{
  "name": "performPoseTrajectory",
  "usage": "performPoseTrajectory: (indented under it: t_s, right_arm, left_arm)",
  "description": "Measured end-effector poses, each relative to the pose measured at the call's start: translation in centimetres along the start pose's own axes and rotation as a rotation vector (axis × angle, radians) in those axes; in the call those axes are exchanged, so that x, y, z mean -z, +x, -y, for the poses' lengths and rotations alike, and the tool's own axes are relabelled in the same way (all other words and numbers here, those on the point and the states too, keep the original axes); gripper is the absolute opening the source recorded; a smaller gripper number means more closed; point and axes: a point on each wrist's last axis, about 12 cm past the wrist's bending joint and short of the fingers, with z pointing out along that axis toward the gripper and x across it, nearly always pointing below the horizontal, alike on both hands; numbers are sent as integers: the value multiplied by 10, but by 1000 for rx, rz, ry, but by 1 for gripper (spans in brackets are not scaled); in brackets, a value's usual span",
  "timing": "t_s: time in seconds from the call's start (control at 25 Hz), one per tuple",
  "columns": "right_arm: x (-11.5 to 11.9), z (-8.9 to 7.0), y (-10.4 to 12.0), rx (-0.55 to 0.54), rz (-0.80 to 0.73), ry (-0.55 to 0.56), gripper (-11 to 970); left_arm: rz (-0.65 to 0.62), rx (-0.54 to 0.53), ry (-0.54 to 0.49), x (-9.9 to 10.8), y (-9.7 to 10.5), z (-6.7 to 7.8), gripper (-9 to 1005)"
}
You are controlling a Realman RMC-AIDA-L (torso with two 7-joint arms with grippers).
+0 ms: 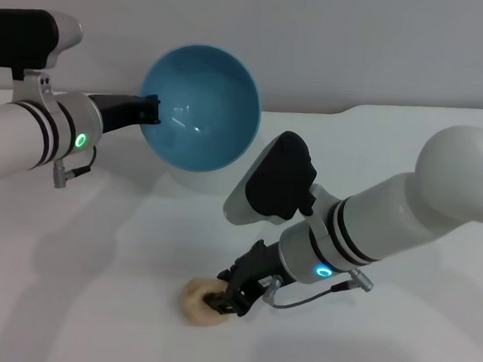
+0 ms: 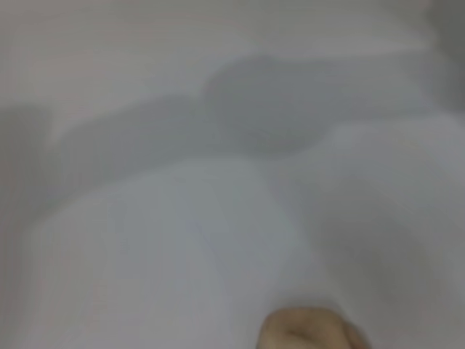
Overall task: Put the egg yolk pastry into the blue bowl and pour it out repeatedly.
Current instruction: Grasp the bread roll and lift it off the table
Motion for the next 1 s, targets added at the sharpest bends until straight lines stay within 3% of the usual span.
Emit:
performPoseTrajectory:
  t_s: [0.32,1.0]
  right_arm:
    - [0,0,1,-11,-6,-2,284]
    - [7,-7,-5,6,11,-35,180]
  left_arm:
    - [1,2,2,0,0,1,-1]
    - [-17,-5,9,0,0,1,-1]
